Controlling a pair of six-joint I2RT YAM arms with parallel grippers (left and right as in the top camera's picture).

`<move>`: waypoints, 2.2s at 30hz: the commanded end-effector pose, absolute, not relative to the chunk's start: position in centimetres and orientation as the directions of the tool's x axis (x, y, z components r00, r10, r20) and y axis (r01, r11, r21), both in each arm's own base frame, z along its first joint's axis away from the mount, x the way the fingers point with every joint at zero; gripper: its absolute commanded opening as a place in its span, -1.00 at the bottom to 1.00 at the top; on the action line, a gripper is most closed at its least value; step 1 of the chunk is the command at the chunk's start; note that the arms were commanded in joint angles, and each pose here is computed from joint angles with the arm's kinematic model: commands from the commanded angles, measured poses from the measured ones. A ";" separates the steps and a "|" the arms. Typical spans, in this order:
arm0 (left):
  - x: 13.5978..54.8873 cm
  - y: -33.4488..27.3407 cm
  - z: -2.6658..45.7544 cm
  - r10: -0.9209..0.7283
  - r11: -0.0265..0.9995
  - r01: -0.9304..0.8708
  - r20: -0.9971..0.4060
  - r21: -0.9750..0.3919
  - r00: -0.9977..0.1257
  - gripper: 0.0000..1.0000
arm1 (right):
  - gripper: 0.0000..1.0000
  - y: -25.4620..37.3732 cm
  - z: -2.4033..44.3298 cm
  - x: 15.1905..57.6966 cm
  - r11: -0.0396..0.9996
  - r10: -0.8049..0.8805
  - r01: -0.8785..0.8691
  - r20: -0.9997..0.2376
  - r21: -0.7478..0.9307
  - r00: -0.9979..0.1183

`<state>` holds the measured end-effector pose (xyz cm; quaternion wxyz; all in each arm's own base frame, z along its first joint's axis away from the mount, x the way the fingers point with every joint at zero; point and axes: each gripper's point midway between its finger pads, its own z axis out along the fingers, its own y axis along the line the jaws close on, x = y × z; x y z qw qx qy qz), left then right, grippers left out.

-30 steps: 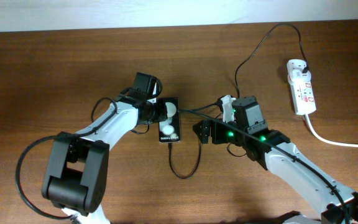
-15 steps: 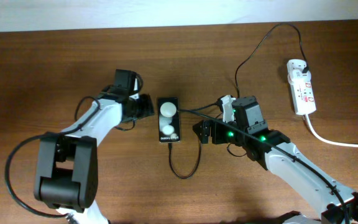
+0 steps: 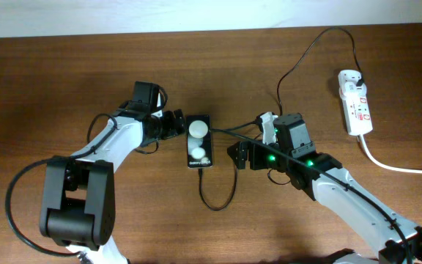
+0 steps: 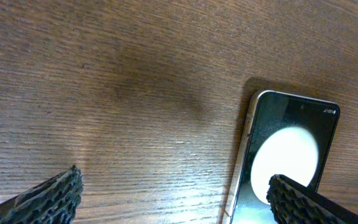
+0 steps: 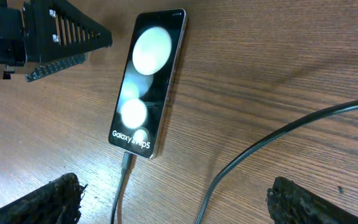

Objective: Plug charger to phone and switch on socket
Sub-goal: 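Lower the phone flat onto the table and release the left gripper, then move the right gripper to the power strip's orange switch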

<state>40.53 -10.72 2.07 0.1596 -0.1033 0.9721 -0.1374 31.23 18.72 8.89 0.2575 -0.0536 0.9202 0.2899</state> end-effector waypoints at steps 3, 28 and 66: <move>41.1 -10.8 2.2 -0.244 0.941 -0.149 -0.306 -0.303 -0.920 0.98 | 0.97 18.5 8.9 31.5 0.833 0.053 -0.244 -0.511 0.496 -0.858; 43.6 -9.9 4.9 -0.308 0.881 -0.140 -0.324 -0.452 -0.894 0.98 | 0.97 18.3 8.4 30.9 0.839 0.046 -0.230 -0.484 0.493 -0.874; 43.6 -9.9 4.9 -0.309 0.881 -0.140 -0.324 -0.452 -0.894 0.98 | 0.97 -6.1 6.2 36.8 0.885 0.453 0.464 -0.153 -0.039 -0.878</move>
